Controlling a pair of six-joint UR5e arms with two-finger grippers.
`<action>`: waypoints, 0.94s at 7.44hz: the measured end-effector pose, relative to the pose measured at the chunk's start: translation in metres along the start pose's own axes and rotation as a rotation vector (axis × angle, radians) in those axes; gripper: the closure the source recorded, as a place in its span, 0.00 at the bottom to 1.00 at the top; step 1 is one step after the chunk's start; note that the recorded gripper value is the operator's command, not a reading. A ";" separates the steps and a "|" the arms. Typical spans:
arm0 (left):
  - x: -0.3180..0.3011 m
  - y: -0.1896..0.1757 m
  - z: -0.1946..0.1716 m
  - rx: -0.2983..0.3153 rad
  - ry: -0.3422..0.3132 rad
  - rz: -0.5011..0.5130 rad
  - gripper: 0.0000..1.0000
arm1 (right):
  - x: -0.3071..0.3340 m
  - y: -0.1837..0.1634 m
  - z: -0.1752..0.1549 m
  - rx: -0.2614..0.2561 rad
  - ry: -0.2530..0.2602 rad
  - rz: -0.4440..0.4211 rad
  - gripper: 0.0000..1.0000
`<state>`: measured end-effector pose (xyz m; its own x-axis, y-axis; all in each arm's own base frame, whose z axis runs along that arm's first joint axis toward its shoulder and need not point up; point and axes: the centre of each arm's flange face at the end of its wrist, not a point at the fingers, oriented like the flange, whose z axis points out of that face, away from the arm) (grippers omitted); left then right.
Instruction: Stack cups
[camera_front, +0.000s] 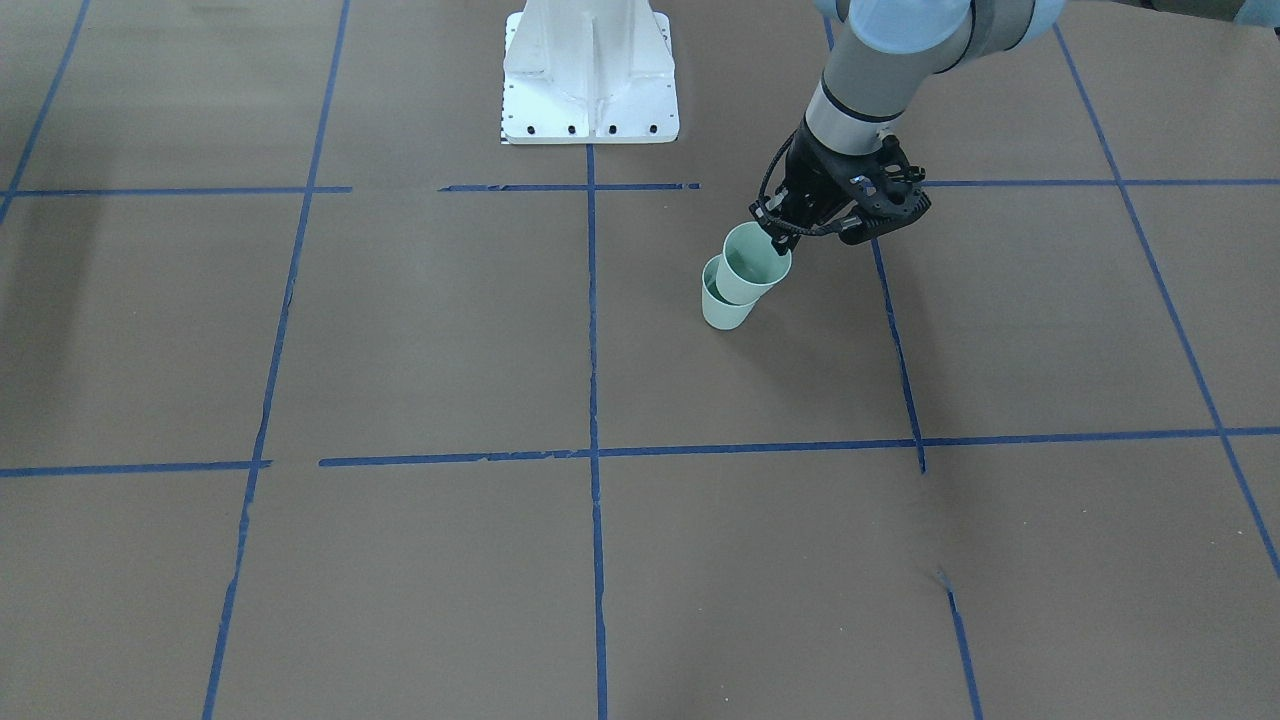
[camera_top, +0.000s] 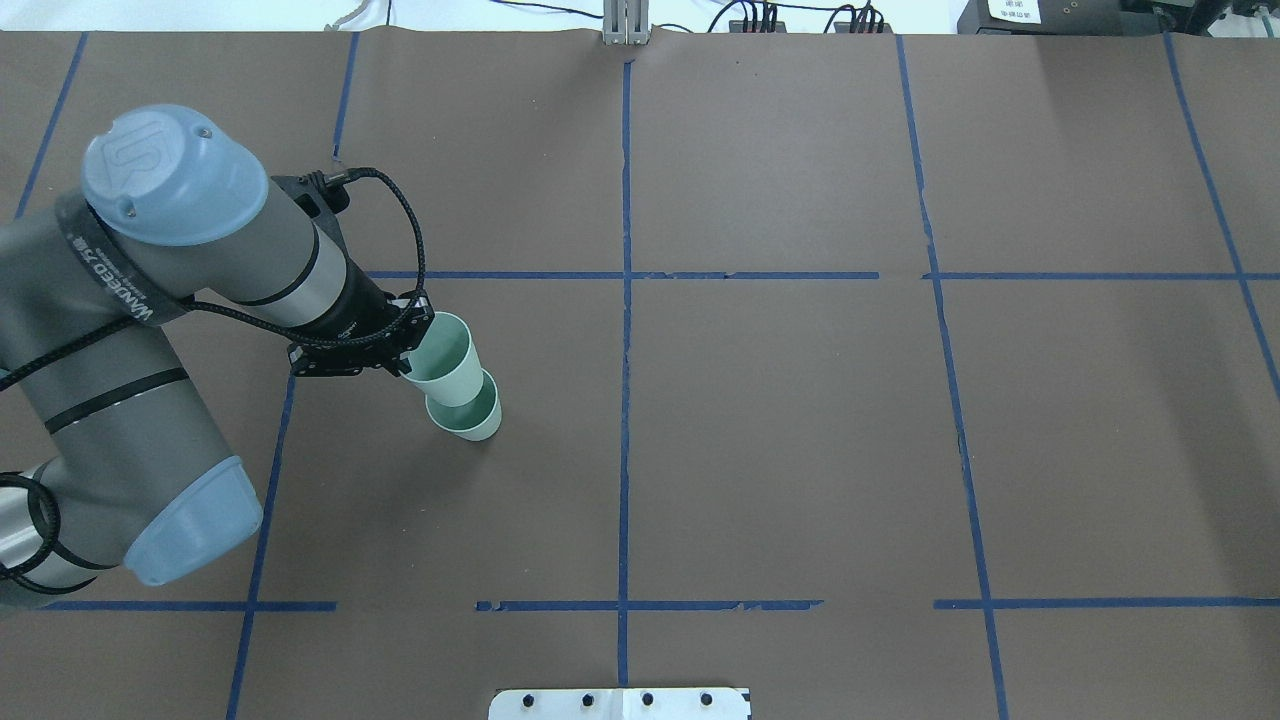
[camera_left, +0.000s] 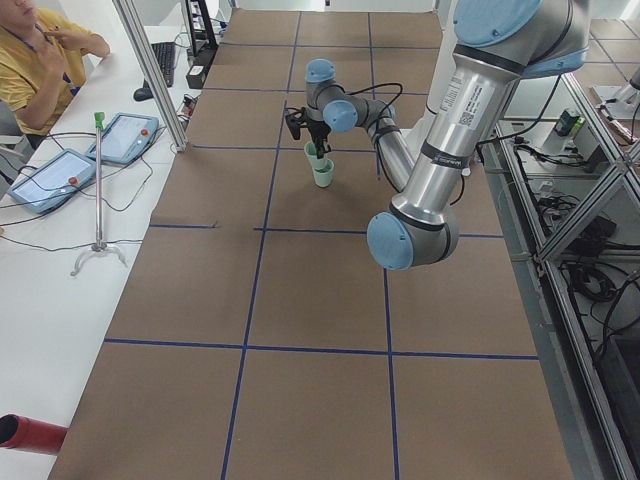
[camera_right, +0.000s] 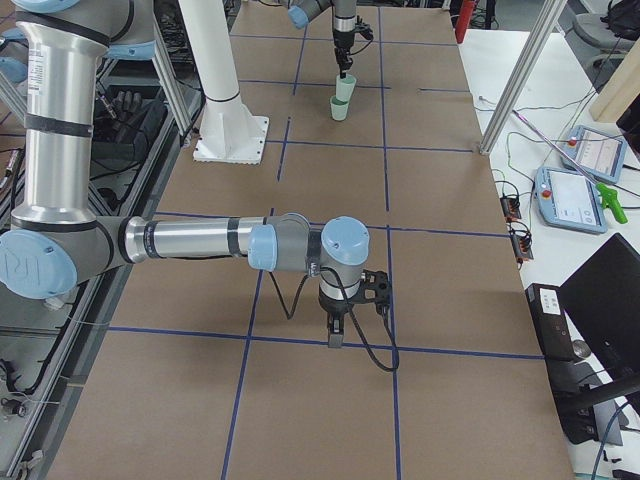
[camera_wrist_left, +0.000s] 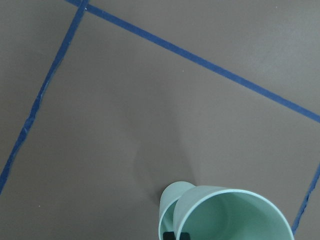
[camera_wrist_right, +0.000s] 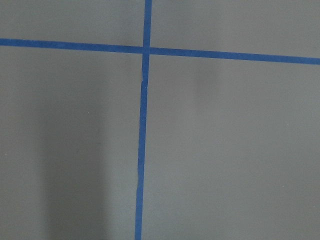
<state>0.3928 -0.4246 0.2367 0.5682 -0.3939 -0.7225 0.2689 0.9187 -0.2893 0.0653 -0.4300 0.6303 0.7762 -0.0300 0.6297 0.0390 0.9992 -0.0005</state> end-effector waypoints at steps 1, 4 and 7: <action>0.000 0.003 0.003 -0.005 -0.004 0.004 0.59 | 0.000 0.000 0.000 0.000 0.000 0.000 0.00; 0.001 0.003 0.005 0.023 -0.006 -0.007 0.00 | 0.000 0.000 0.000 0.000 0.000 0.000 0.00; -0.004 0.000 -0.001 0.041 0.011 0.014 0.00 | 0.000 0.000 0.000 0.000 0.000 0.000 0.00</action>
<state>0.3897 -0.4229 0.2389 0.5634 -0.3808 -0.7332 0.2930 0.9219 -0.2537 0.0653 -0.4300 0.6302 0.7762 -0.0299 0.6297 0.0389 0.9992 -0.0005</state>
